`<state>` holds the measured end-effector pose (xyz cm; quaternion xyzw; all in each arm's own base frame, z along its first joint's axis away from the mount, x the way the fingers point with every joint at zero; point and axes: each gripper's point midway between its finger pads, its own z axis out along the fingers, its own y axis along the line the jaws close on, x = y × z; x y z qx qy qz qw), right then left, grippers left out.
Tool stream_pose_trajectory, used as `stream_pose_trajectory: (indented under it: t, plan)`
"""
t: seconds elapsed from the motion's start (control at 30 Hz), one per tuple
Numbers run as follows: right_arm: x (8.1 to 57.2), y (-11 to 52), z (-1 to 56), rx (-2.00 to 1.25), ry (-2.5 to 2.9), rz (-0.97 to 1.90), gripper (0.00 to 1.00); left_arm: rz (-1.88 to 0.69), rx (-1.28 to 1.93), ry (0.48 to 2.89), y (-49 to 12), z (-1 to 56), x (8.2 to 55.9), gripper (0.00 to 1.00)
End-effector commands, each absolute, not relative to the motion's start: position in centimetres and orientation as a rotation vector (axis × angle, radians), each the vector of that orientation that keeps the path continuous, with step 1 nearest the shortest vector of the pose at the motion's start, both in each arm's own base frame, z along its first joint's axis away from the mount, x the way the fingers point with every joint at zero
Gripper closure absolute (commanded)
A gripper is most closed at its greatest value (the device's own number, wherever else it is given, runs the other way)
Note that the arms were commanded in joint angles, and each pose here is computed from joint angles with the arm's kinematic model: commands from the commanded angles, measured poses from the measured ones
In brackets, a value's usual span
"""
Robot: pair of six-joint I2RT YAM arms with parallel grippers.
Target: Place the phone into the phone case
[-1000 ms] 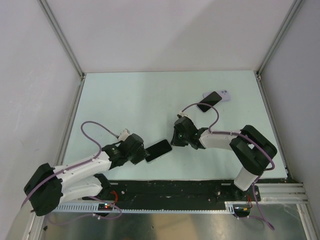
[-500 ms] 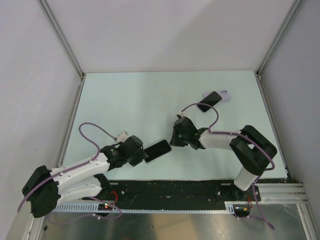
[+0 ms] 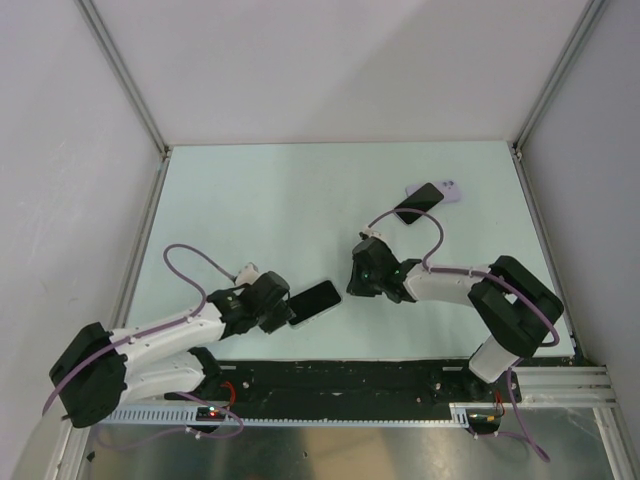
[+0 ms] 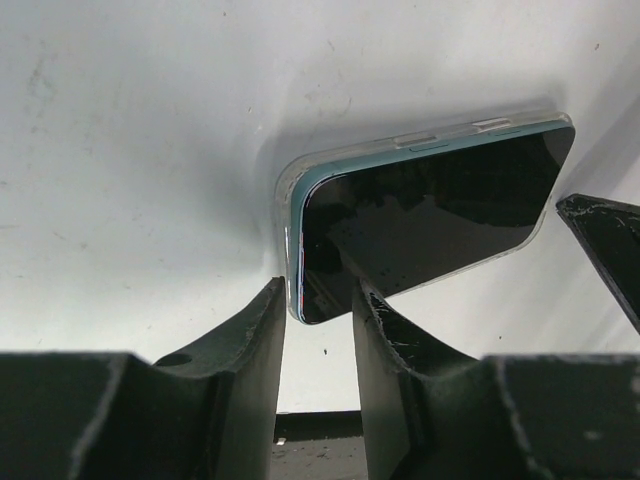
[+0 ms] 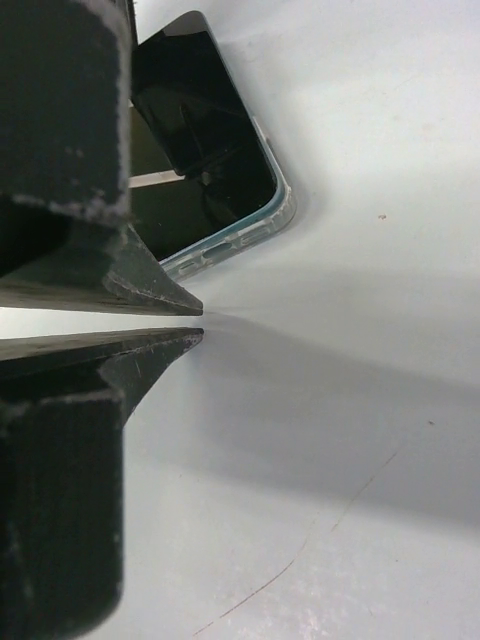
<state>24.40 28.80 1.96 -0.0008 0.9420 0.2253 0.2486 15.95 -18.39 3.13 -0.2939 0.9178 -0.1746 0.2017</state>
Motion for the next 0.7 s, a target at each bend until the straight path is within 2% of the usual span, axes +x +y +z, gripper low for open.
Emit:
stream_pose_trajectory:
  t: [0.0, 0.37, 0.5, 0.67]
  plan:
    - [22.4, 27.1, 0.1, -0.030, 2.639, 0.492, 0.85, -0.524, -0.833, 2.521, -19.2, 3.9, 17.0, 0.64]
    - [21.0, 28.5, -0.7, -0.074, 2.660, 0.523, 0.86, -0.531, -0.807, 2.547, -19.8, 3.1, 17.0, 0.72]
    - [20.6, 28.7, -0.9, -0.088, 2.669, 0.524, 0.86, -0.533, -0.802, 2.556, -20.0, 3.0, 16.9, 0.80]
    - [20.2, 29.3, -0.9, -0.106, 2.672, 0.533, 0.86, -0.520, -0.784, 2.580, -20.1, 2.5, 16.7, 0.98]
